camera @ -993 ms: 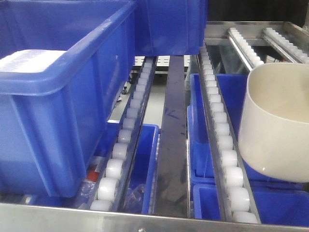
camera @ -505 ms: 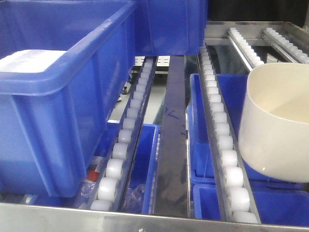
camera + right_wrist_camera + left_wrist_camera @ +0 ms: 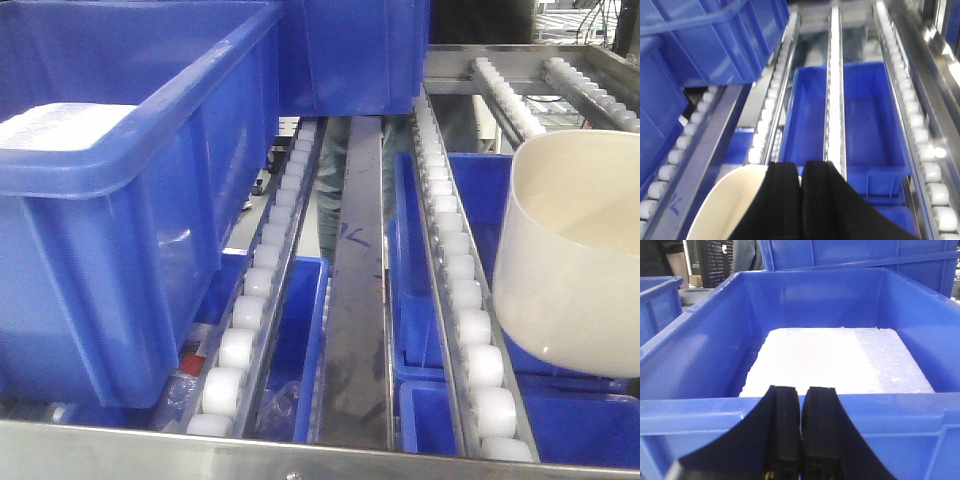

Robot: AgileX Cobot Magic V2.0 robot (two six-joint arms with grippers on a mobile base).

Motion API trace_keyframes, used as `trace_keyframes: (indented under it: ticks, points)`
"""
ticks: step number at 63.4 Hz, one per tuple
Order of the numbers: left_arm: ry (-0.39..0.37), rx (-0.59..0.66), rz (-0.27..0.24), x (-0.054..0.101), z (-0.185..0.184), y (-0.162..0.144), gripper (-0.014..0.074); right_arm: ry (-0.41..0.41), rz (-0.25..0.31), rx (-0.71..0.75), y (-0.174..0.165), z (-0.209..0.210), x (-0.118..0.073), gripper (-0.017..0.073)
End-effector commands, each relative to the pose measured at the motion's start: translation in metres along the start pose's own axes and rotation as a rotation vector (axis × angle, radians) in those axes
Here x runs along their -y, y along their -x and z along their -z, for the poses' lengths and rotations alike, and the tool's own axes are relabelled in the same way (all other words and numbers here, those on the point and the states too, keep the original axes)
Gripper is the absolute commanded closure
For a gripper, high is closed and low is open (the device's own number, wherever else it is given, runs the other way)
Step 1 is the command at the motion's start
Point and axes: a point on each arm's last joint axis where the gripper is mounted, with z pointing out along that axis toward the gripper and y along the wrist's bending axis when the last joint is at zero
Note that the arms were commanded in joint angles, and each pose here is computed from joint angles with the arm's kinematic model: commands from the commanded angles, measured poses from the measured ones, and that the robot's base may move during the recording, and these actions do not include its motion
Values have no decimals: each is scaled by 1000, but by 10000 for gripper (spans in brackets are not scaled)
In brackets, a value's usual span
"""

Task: Move white bin to right shelf second layer

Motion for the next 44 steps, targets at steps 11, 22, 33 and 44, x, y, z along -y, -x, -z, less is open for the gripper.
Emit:
trace_keyframes:
  ticks: [11,22,33,44]
  points:
    - [5,73,15,0,1,-2,509,12,0,120,18,3,-3,504]
    - [5,73,15,0,1,-2,509,12,0,116,17,3,-2,504]
    - [5,73,15,0,1,-2,509,11,0,121,18,3,-2,504]
    - [5,73,15,0,1,-2,509,5,-1,201,8,19,1,504]
